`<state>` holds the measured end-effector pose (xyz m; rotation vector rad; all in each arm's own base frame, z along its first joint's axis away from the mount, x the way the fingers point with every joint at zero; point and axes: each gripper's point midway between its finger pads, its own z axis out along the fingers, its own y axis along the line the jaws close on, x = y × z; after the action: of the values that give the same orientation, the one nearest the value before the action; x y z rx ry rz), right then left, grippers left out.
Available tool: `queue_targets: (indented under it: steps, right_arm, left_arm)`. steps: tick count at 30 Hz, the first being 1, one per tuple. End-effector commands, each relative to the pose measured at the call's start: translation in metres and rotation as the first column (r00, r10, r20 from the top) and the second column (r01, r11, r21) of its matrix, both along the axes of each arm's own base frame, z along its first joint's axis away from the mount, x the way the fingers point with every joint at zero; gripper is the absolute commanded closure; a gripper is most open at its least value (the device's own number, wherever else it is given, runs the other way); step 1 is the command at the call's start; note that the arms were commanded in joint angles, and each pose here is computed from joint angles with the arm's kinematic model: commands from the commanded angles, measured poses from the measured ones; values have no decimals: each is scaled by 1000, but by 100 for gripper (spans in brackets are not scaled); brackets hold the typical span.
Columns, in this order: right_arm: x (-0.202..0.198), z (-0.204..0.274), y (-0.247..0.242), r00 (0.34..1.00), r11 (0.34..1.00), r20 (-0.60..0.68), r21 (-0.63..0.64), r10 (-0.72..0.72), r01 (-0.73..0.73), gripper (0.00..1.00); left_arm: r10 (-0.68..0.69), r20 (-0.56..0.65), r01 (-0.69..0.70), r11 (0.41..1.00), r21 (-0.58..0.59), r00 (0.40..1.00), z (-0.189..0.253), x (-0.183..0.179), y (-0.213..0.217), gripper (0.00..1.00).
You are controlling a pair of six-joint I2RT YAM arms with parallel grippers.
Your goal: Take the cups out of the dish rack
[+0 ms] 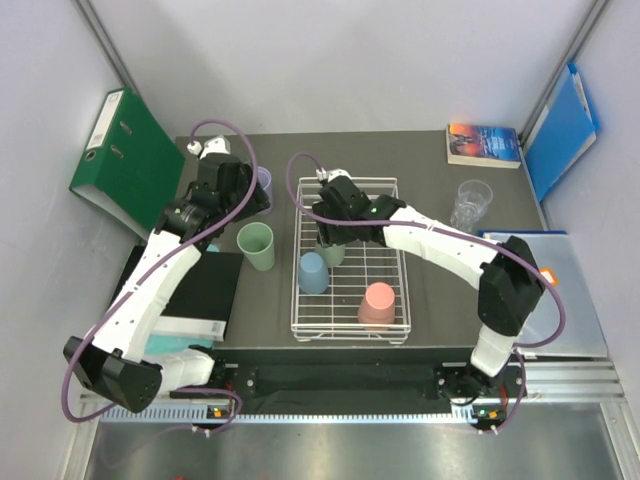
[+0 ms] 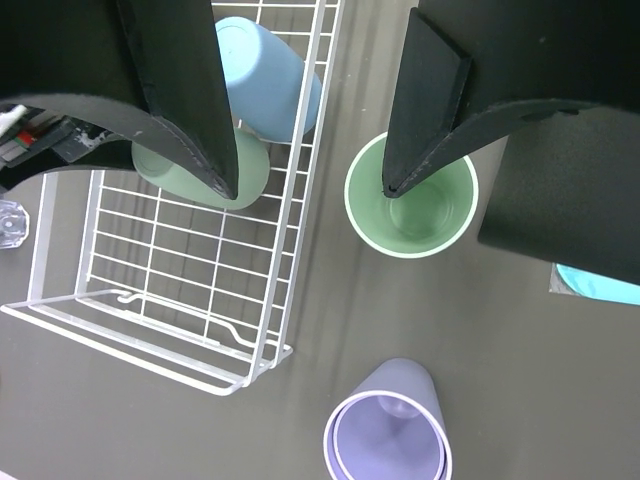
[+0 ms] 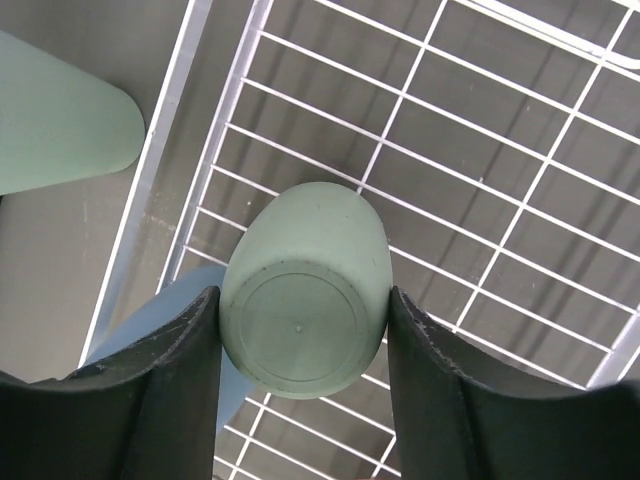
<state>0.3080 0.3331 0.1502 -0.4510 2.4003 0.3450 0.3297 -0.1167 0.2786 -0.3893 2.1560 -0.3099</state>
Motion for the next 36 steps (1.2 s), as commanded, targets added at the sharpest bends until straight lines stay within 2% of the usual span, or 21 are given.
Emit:
queue_targets:
  steps: [1, 7, 10, 12, 13, 14, 15, 16, 17, 19, 20, 21, 22, 23, 24, 26, 27, 30, 33, 36]
  right_arm:
    - [-1, 37, 2, 997, 999, 73, 46, 7, -10, 100]
    - [-11, 127, -13, 981, 985, 194, 172, -12, -22, 100]
    - [-18, 184, -40, 950, 961, 297, 276, -98, 13, 100]
    - [-14, 183, -60, 931, 943, 321, 325, -176, 66, 100]
    - [-16, 215, -72, 899, 898, 376, 439, -226, 42, 100]
    - [-21, 190, -71, 926, 888, 329, 460, -187, 16, 100]
    - [-8, 190, -91, 924, 838, 283, 541, -259, 69, 100]
    - [-10, 199, -100, 925, 790, 272, 611, -267, 49, 100]
    - [-20, 190, -88, 956, 734, 243, 678, -163, -47, 100]
    - [-23, 194, -97, 979, 605, 168, 794, -118, -63, 100]
    - [-22, 200, -97, 979, 522, 170, 848, -113, -87, 100]
    - [-20, 200, -103, 980, 494, 162, 865, -114, -85, 100]
    - [-23, 200, -101, 985, 472, 156, 876, -80, -100, 100]
    - [-25, 206, -100, 983, 431, 168, 894, -69, -123, 100]
    - [-25, 207, -100, 984, 416, 168, 901, -63, -127, 100]
    - [-29, 206, -97, 989, 373, 144, 920, -34, -121, 100]
    - [-31, 216, -97, 982, 341, 185, 925, -26, -165, 100]
    - [-32, 216, -95, 983, 311, 182, 935, -7, -170, 100]
    - [-30, 216, -94, 984, 307, 176, 937, -3, -166, 100]
    - [-29, 213, -93, 985, 310, 173, 936, 3, -166, 100]
  left_arm:
    - [-1, 74, 4, 999, -38, 997, 17, 3, -3, 36]
    - [5, 95, 1, 998, -61, 995, 23, 7, -6, 36]
    - [-11, 108, 21, 995, -100, 994, 26, 8, -14, 36]
    - [-73, 149, 98, 980, -175, 986, 32, 8, -31, 35]
    - [-98, 184, 137, 968, -210, 978, 38, 9, -40, 35]
    - [-123, 232, 183, 949, -256, 965, 49, 5, -47, 34]
    - [-177, 282, 270, 904, -332, 943, 55, 3, -66, 33]
    - [-201, 304, 310, 877, -367, 931, 58, 0, -74, 31]
    - [-220, 306, 336, 852, -401, 926, 52, -6, -80, 29]
    - [-265, 381, 437, 752, -494, 886, 72, -12, -100, 28]
    - [-286, 379, 459, 717, -524, 880, 66, -14, -107, 29]
    - [-293, 400, 487, 651, -582, 869, 75, -18, -115, 30]
    - [-328, 489, 583, 562, -587, 808, 96, -26, -126, 30]
    - [-344, 494, 601, 511, -615, 798, 92, -31, -131, 30]
    - [-340, 488, 594, 436, -676, 804, 98, -35, -135, 30]
    - [-360, 563, 665, 317, -677, 744, 110, -46, -142, 31]
    - [-360, 562, 659, 263, -705, 745, 115, -49, -144, 31]
    - [-389, 570, 673, 215, -708, 724, 114, -54, -149, 31]
    - [-401, 554, 665, 232, -710, 730, 108, -54, -150, 32]
    - [-417, 551, 670, 224, -708, 722, 105, -60, -151, 32]
